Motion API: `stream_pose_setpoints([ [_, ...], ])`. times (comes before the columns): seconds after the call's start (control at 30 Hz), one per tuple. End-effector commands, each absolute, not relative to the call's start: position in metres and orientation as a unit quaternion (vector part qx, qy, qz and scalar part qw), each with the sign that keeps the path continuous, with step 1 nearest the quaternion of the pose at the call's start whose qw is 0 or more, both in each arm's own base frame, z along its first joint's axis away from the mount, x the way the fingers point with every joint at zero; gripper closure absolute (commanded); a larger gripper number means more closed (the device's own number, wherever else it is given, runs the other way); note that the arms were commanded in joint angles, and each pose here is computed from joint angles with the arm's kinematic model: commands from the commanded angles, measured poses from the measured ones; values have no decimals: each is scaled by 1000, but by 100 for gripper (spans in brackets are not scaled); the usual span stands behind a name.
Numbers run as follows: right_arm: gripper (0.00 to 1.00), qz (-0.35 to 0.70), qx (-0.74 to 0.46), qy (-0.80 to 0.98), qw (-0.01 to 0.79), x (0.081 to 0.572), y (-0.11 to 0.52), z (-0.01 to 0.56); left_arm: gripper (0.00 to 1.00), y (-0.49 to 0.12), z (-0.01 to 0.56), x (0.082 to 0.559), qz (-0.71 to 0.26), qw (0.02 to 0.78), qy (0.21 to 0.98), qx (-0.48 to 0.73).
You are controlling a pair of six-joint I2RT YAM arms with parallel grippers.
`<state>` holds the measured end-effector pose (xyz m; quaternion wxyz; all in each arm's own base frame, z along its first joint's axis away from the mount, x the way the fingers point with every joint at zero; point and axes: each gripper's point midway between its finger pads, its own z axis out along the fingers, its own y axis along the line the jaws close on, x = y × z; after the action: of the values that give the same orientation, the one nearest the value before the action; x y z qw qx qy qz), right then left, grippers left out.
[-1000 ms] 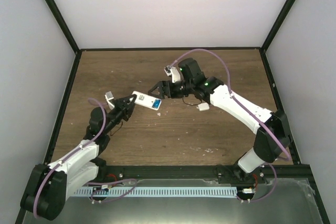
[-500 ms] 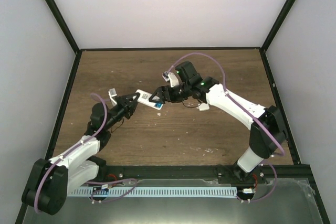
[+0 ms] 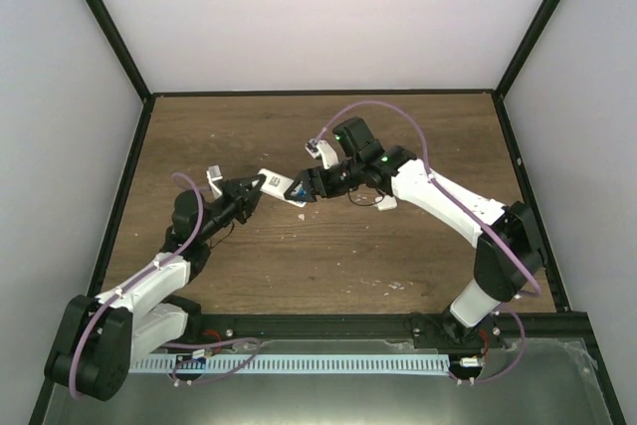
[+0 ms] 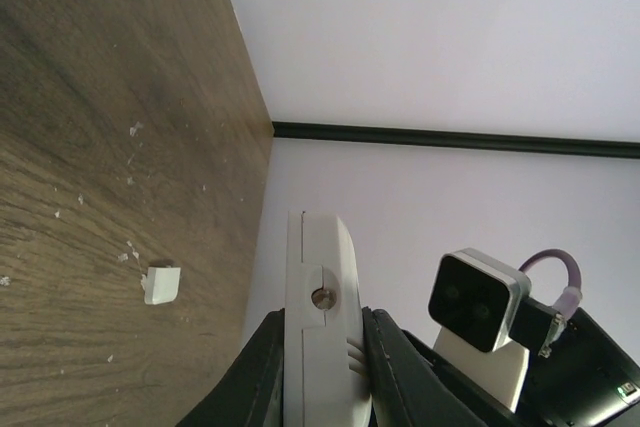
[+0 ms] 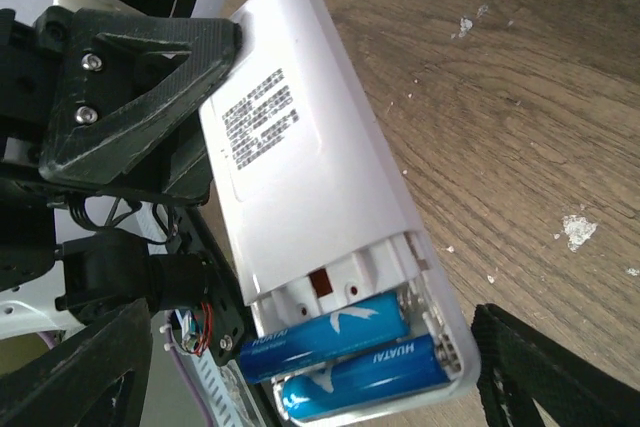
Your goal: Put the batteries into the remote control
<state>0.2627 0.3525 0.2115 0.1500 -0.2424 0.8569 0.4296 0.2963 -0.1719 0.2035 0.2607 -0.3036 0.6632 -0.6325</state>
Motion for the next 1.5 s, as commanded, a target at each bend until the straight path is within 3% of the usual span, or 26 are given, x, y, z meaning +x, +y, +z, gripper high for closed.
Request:
stream_pose_setpoints([
  [0.0,21,443,-274,835,175,255,353,238,100,-173,216,300,-644,259,656,-295],
  [0.2,30,447,-286,830,169,253,356,241,100,-169,214,301,-642,259,658,-298],
  [0.93,37,436,-294,836,157,254,371,232,100,-171,214,308,-646,250,660,-291],
  [1.47,48,426,-292,842,158,255,370,230,100,-172,213,310,-647,245,662,-288],
])
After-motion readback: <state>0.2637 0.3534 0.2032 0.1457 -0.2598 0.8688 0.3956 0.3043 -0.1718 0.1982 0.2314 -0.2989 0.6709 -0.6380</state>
